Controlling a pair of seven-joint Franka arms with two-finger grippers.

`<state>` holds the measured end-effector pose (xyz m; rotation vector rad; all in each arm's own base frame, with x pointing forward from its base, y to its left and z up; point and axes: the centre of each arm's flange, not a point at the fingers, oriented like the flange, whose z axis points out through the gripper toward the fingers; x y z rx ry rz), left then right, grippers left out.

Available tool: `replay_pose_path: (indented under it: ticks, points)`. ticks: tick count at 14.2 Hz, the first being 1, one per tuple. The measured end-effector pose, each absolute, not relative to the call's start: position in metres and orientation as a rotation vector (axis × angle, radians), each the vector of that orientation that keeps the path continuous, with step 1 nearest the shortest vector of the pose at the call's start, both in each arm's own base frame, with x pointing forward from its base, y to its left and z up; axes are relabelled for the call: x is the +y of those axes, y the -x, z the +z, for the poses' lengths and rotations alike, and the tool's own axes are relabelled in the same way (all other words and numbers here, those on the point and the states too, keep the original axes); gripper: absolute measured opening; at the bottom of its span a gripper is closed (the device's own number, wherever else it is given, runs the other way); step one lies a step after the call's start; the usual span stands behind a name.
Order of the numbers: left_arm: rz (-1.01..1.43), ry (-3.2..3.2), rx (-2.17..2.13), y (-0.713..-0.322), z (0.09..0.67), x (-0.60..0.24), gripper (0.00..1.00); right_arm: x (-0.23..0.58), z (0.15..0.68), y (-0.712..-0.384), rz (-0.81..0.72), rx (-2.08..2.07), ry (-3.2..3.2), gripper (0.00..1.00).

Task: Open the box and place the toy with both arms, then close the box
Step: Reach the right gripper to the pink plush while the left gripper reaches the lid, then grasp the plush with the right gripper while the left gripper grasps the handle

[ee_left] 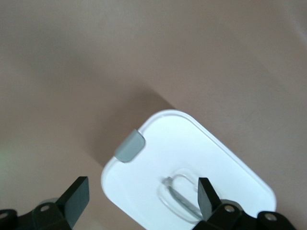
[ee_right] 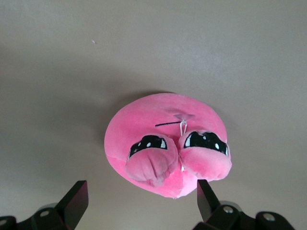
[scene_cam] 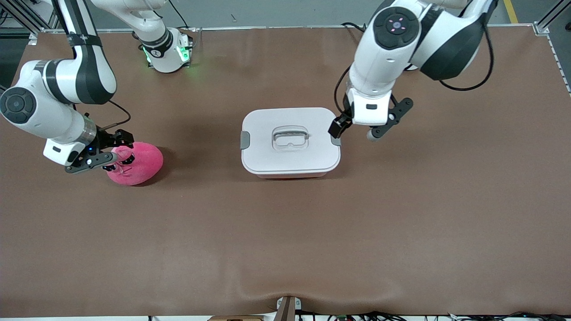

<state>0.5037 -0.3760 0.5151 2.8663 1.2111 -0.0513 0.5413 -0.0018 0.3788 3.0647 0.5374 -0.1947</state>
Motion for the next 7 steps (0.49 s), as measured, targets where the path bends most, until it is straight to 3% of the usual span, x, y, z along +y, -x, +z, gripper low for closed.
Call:
replay_pose_path:
  ticks: [1,5,6,7]
  points:
    - [-0.049,-2.832,1.270,-0.502,0.510,-0.385,1.00,-0.003,0.376,-0.541,-0.189,0.547,-3.061,0.95]
    - [-0.047,-2.734,1.465,-0.498,0.489,-0.422,1.00,-0.006,0.352,-0.538,-0.205,0.553,-3.057,0.92]
    - [-0.035,-2.714,1.511,-0.498,0.483,-0.432,1.00,-0.006,0.348,-0.538,-0.213,0.555,-3.057,0.87]
    - [-0.015,-2.699,1.553,-0.497,0.474,-0.445,1.00,-0.006,0.347,-0.538,-0.215,0.555,-3.057,0.75]
